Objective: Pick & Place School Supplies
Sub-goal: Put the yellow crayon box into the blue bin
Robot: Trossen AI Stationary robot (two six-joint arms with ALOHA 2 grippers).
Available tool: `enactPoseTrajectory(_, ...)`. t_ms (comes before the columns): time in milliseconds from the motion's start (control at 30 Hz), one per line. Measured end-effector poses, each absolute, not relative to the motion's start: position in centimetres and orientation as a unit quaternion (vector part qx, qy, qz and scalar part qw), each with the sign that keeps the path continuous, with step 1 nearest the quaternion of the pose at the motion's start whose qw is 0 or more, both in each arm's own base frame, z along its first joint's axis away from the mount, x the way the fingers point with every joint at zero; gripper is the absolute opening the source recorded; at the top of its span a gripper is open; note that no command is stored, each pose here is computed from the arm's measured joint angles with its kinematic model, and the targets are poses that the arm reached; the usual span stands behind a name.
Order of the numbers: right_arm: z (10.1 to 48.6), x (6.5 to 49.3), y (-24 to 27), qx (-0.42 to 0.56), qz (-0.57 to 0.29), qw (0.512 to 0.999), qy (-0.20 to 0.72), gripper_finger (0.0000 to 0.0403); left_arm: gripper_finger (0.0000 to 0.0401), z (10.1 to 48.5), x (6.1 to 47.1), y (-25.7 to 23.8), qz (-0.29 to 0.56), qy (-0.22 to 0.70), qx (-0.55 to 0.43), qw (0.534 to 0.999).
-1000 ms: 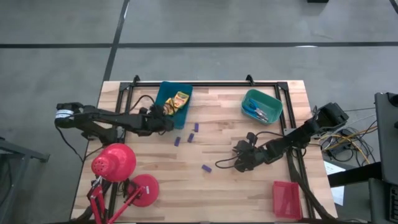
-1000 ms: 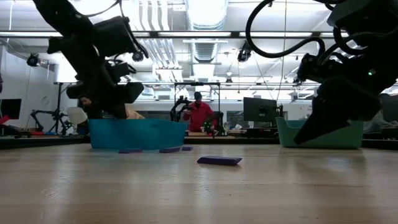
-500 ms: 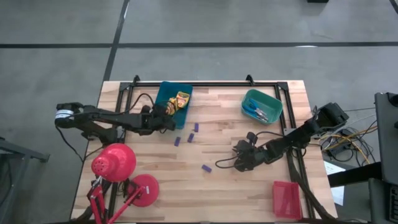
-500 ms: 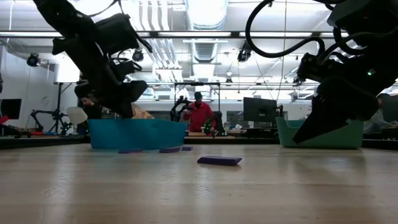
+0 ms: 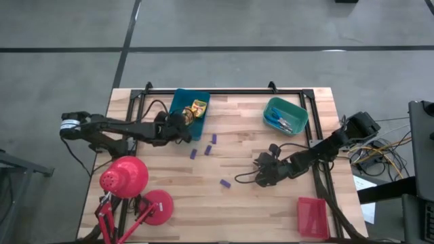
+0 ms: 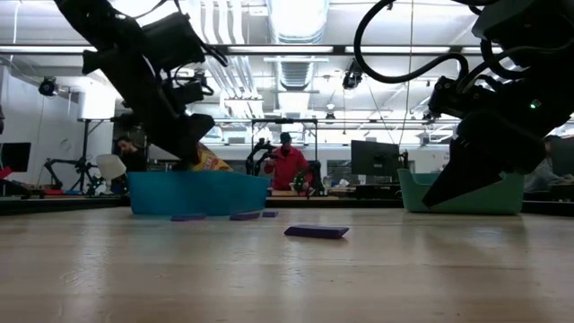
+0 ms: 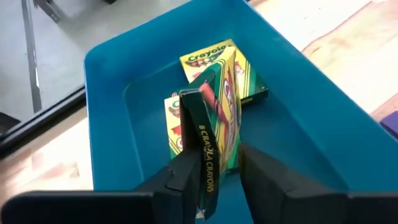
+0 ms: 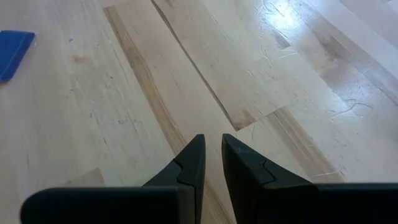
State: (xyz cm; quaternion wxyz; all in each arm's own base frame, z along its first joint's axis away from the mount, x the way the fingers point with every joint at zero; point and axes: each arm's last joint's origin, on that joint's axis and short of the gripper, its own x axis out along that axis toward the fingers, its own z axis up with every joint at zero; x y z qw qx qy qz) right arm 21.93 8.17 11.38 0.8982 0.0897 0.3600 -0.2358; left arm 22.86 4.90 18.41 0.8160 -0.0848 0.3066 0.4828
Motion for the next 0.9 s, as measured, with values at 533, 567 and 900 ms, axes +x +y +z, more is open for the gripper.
enactPoseTrajectory(533, 11.4, 21.9, 8.2, 0.09, -0.236, 0.898, 0.36, 0.0052, 0.0209, 18.5, 22.7, 6.0, 0.504, 0.3, -0.096, 0.804)
enactPoseTrajectory(567, 11.4, 21.9, 8.2, 0.09, -0.236, 0.898, 0.36, 0.0052, 0.0213, 18.5, 22.6, 6.0, 0.505, 0.3, -0.097, 0.803)
enactPoseTrajectory(900, 11.4, 21.9, 8.2, 0.09, -0.236, 0.898, 0.36, 0.0052, 0.0225, 18.6, 23.4, 5.7, 0.439, 0.283, -0.2, 0.829)
